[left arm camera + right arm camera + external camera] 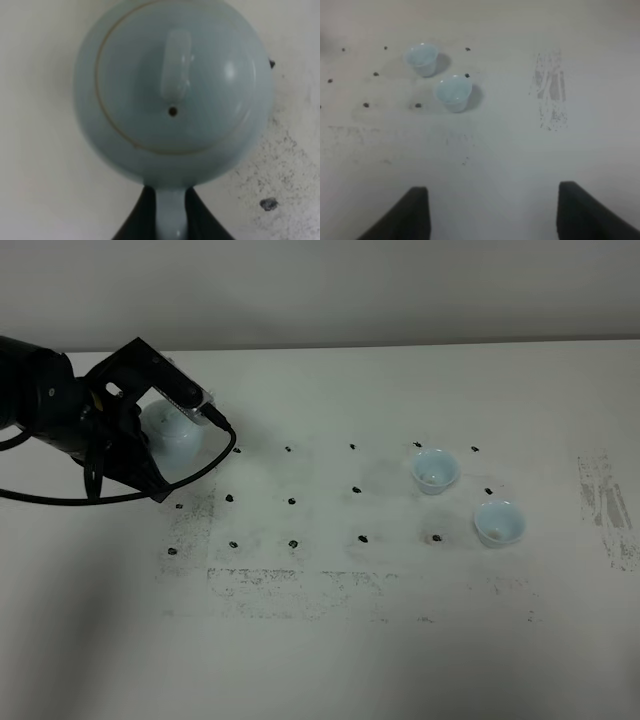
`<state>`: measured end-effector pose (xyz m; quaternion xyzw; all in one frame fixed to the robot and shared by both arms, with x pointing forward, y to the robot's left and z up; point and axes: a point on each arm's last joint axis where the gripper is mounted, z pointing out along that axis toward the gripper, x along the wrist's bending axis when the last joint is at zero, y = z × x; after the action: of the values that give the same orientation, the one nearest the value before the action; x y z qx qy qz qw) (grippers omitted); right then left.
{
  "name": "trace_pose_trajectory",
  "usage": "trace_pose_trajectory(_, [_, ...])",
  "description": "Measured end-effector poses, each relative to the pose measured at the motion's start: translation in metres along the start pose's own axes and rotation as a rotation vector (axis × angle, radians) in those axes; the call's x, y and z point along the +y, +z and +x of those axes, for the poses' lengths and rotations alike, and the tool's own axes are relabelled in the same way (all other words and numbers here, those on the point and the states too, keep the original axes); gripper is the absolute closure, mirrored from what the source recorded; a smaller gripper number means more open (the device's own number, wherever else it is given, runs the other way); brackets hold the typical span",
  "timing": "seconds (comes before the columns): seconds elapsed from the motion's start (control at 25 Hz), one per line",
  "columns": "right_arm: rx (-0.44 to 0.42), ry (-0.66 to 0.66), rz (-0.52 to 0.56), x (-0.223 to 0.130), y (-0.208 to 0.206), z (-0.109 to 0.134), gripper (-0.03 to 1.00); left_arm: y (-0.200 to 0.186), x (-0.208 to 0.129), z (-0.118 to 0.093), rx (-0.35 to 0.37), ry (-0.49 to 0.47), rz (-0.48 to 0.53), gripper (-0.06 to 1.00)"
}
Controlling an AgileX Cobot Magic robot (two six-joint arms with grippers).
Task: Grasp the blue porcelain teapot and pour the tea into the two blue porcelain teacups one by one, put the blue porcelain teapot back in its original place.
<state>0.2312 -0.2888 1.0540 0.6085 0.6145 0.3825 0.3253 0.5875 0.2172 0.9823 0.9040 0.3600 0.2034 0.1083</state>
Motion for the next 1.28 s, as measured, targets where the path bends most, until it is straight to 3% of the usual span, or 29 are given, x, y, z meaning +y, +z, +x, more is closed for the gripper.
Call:
trace_pose_trajectory(0.24, [0.000,0.000,0.000,0.000,0.000,0.000,0.44,-0.013,0.015,-0.008,-0.010,0.113,-0.047,0.90])
trace_pose_trajectory(0.48, [0.000,0.000,0.000,0.000,0.000,0.000,0.44,-0.033,0.050,-0.021,-0.040,0.295,-0.170,0.90])
trace_pose_trajectory(0.68, [0.000,0.000,0.000,0.000,0.000,0.000,0.44,-0.045,0.069,-0.028,-0.115,0.407,-0.260,0.90])
trace_pose_trajectory(0.96, [0.000,0.000,0.000,0.000,0.000,0.000,0.44,-0.031,0.086,-0.042,-0.288,0.529,-0.341,0.90])
trace_pose_trajectory(1.28, [0.000,0.000,0.000,0.000,0.000,0.000,0.44,-0.016,0.125,-0.062,-0.333,0.625,-0.371,0.90])
